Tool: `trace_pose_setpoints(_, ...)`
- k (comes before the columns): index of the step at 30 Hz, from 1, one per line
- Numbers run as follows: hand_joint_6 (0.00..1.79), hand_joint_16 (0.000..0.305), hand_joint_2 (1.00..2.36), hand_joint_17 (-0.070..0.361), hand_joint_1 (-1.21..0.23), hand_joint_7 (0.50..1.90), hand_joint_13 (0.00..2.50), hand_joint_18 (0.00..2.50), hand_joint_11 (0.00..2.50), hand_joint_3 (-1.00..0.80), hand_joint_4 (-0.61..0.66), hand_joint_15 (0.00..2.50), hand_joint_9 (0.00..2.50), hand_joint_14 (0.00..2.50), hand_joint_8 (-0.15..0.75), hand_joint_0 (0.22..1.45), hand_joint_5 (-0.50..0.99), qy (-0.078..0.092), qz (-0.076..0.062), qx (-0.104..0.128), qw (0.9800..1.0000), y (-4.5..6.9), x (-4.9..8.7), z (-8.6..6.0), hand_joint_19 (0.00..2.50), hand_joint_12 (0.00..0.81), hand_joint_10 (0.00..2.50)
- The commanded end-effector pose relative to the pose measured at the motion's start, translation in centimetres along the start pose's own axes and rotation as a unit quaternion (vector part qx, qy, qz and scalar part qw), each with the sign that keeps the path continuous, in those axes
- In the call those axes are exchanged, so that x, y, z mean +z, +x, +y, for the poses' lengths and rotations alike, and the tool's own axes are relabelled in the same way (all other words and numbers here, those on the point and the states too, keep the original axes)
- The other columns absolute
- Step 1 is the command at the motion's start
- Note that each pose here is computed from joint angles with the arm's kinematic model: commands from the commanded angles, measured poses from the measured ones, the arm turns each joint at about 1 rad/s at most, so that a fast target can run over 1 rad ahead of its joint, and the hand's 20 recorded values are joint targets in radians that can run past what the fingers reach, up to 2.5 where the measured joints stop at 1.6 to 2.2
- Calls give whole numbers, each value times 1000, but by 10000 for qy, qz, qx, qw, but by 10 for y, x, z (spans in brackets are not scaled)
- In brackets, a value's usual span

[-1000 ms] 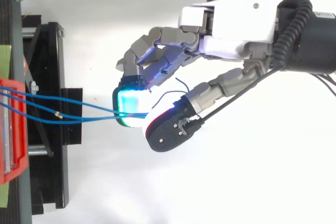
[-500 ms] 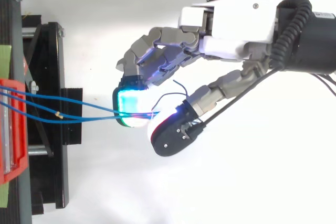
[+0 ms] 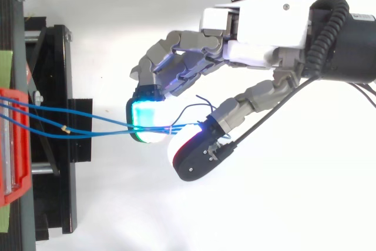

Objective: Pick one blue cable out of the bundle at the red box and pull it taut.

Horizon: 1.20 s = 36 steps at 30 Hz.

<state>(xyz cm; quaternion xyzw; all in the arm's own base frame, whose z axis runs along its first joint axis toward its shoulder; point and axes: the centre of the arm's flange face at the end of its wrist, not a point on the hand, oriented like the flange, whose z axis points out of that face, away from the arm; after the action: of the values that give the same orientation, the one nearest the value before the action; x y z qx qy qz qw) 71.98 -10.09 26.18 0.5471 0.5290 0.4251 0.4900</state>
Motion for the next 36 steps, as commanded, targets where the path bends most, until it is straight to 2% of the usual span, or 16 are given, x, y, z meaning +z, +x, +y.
trace_pose_setpoints(1,879,49,1000,109,-852,928,336,479,633,-500,67,112,672,4,288,599,-213,1,6,-7,10000,1,0,0,257,345,9)
trace_pose_setpoints(5,888,49,1003,109,-745,963,359,502,644,-456,60,118,733,4,299,652,-199,1,6,1,10000,1,0,0,282,344,9)
trace_pose_setpoints(12,907,49,1017,110,-797,1027,375,516,661,-259,-27,123,747,4,307,686,-198,1,-1,-6,10000,0,0,0,272,344,12)
trace_pose_setpoints(17,911,49,1014,110,-850,960,369,510,652,-319,-91,119,726,4,291,740,-206,1,-1,2,10000,0,0,0,261,343,10)
trace_pose_setpoints(21,901,48,1005,109,-838,1001,353,492,625,-427,-131,105,710,4,279,786,-214,-14,-2,4,10000,0,0,1,258,341,9)
trace_pose_setpoints(27,904,48,1002,108,-831,1066,315,457,616,-465,-158,101,673,4,276,822,-222,1,6,1,10000,1,0,0,268,339,11)
trace_pose_setpoints(36,906,47,1005,106,-815,1242,288,410,578,-437,-138,92,652,4,268,843,-231,-7,6,2,10000,1,0,1,291,338,11)
